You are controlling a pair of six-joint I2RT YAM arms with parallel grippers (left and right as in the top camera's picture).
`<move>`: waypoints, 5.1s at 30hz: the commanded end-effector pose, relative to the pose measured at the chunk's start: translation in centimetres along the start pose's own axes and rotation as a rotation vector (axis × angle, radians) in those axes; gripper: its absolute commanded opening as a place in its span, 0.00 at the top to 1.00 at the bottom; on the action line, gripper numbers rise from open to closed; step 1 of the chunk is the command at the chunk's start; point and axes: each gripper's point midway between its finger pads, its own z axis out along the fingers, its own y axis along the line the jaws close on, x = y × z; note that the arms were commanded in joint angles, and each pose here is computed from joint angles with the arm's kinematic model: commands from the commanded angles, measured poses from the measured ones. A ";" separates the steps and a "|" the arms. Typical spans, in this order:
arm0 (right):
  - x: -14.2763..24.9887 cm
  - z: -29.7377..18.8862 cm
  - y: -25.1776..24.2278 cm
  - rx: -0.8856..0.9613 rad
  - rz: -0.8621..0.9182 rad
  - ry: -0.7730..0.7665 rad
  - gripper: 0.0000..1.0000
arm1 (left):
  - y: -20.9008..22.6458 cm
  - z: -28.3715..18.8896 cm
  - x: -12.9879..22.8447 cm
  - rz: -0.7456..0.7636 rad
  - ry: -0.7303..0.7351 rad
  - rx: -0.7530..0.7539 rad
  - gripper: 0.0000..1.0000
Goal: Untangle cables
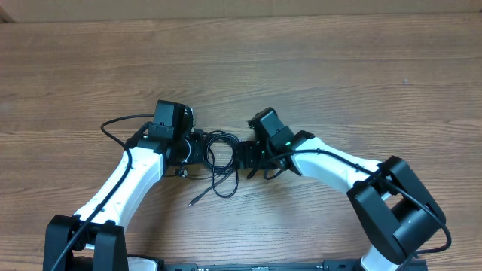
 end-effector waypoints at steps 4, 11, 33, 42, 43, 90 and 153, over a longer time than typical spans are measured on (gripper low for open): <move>-3.7 -2.5 -4.4 0.112 0.074 -0.109 0.35 | 0.8 0.4 -0.2 -0.007 -0.021 -0.040 0.76; -4.0 -2.7 -5.0 0.117 0.091 -0.115 0.01 | 0.9 0.3 -0.8 0.000 -0.049 -0.050 0.78; -4.0 -2.7 -4.8 0.109 0.091 -0.112 0.00 | -0.6 0.8 -0.7 0.050 -0.071 -0.050 0.75; -4.0 -2.7 -4.6 0.096 0.089 -0.111 0.00 | -0.3 1.8 0.3 0.035 -0.074 -0.048 0.66; -4.1 -2.7 -4.6 0.096 0.089 -0.112 0.00 | -0.2 1.8 0.3 0.035 -0.075 -0.052 0.66; -4.2 -2.7 -4.5 0.093 0.087 -0.116 0.00 | 0.9 1.9 0.5 0.025 -0.091 -0.126 0.51; -4.2 -2.7 -4.5 0.092 0.087 -0.118 0.00 | 1.3 2.5 -1.7 0.145 -0.138 -0.153 0.00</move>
